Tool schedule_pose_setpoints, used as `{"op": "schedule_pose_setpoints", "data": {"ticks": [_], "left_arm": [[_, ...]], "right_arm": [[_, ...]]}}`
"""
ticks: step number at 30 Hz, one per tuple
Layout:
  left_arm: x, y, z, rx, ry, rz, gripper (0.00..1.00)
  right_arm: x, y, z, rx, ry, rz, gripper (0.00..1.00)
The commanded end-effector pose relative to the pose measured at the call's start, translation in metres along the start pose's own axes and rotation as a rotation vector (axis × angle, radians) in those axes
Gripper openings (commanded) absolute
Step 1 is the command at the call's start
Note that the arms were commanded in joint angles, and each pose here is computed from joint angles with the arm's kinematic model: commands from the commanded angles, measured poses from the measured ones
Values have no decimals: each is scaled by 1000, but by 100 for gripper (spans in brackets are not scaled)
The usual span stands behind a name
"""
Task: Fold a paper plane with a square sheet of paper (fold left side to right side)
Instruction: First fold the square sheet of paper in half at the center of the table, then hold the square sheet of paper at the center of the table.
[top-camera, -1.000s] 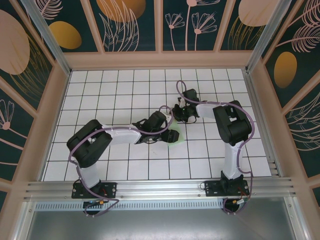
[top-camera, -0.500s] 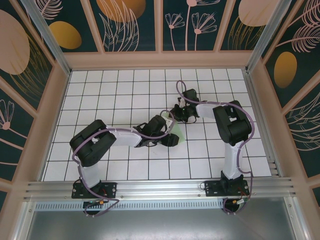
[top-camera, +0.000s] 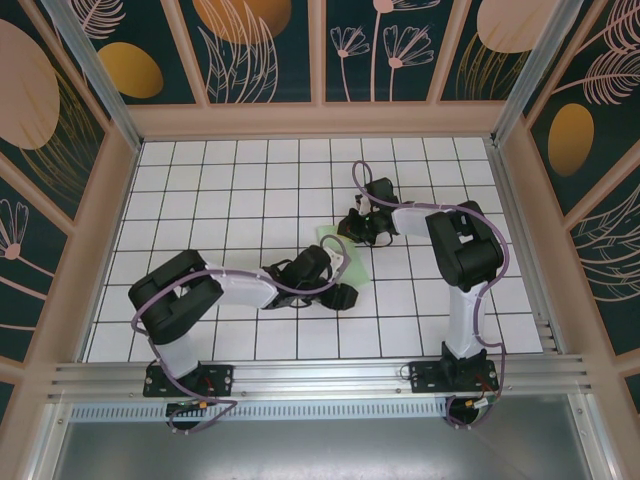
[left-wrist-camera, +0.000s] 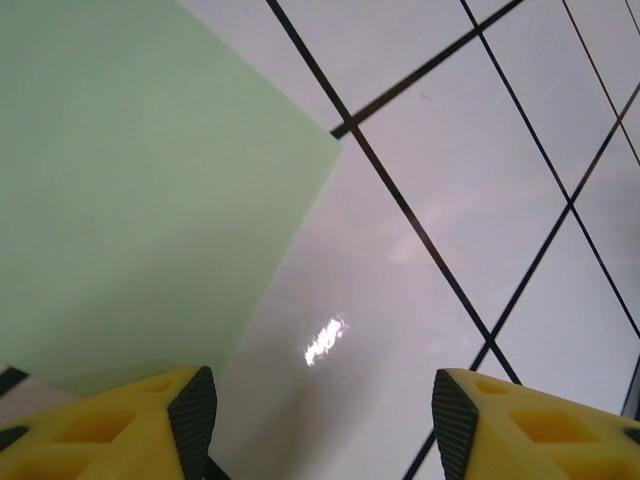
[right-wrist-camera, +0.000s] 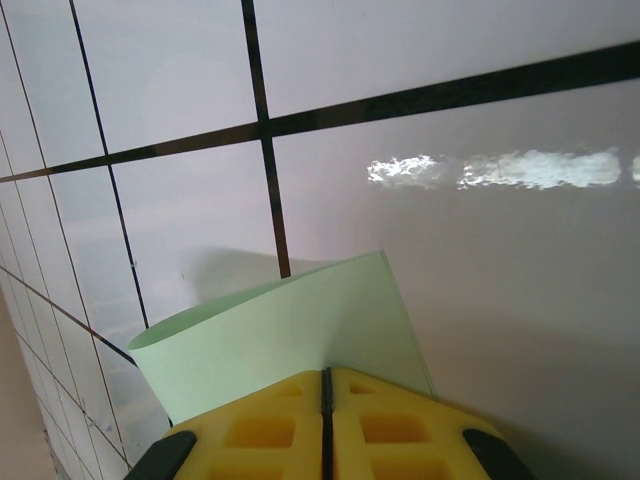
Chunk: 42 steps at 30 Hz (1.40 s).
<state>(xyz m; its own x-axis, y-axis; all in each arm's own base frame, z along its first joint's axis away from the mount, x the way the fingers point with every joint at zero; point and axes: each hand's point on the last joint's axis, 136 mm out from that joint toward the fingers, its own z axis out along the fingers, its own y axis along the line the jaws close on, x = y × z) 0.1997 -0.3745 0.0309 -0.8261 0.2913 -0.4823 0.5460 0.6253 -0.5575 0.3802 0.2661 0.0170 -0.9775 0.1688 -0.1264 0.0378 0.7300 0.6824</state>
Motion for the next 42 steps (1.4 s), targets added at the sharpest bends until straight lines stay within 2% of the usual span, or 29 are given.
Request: {"op": "schedule_pose_setpoints", "data": {"ticks": [1,9,15,21,28,35,42], "left_arm": [[27,3,-8,-27,102,-63,64],[-41,-14,-31,52,-91,-94,66],[-63,-1,-27,37,-131,-98,65],[-58,21,-1,-17,-84,-113,65],[-36,42,12,-73,-26,-146,64],[-25,48,15,-93,1,-153,64],[-20,54,16,-121,12,-165,64]], "right_arm": [[23,-34,19,111,66,49,12],[23,-31,19,107,65,45,12],[24,-31,19,107,64,45,12],[23,-29,18,99,61,43,12],[19,-25,14,101,42,31,12],[1,0,2,55,-13,-12,16],[-28,32,-29,34,-91,-71,23]]}}
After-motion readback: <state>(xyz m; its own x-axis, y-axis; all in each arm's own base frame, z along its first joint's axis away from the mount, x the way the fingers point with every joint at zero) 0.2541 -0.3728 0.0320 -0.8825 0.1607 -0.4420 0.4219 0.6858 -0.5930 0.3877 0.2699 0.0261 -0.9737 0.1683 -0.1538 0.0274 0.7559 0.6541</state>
